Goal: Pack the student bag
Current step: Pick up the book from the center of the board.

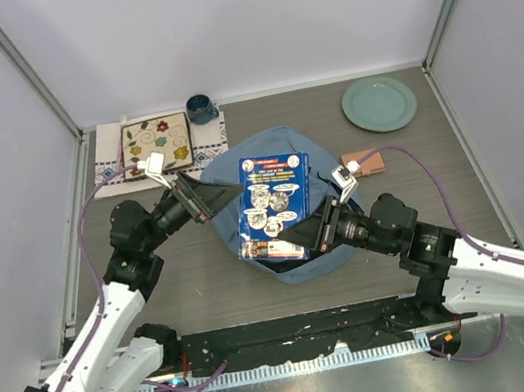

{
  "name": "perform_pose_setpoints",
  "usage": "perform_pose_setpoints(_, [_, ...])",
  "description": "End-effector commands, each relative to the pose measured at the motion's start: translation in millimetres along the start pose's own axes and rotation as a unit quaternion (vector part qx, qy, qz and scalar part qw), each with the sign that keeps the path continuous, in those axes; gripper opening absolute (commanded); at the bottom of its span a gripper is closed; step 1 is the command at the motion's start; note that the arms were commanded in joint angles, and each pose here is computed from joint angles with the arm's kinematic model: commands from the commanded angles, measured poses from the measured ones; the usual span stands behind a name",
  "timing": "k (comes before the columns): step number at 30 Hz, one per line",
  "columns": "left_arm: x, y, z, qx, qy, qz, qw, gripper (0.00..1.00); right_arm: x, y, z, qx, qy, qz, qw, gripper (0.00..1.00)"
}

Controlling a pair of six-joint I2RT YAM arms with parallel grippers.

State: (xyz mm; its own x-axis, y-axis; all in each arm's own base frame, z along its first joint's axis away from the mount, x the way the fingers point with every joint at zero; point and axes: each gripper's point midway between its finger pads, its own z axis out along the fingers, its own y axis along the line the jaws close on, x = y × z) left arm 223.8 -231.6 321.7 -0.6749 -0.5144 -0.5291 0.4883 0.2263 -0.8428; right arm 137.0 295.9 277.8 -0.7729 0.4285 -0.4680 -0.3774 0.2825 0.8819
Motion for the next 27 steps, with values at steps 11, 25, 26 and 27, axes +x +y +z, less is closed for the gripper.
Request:
perform_pose_setpoints(11, [16.1, -17.5, 23.9, 0.082, 0.079, 0.001, 0.993, 1.0, 0.5, 73.7, -10.9, -0.184, 0.017, -0.007, 0.983, 0.01])
perform_pose_setpoints(25, [29.3, -37.0, 16.0, 0.149, 0.108, 0.009, 0.983, 0.27, 4.1, 65.8, -7.6, -0.161, 0.027, -0.025, 0.986, 0.02])
perform_pose_setpoints(26, [30.9, -34.0, 15.8, 0.145, 0.109, 0.005, 0.983, 0.19, 5.9, 56.6, -6.4, -0.138, 0.031, -0.033, 0.989, 0.03])
perform_pose_setpoints(27, [30.6, -33.7, 15.7, 0.144, 0.107, 0.005, 0.984, 0.13, 3.2, 54.8, -6.6, -0.127, 0.026, -0.036, 0.991, 0.04])
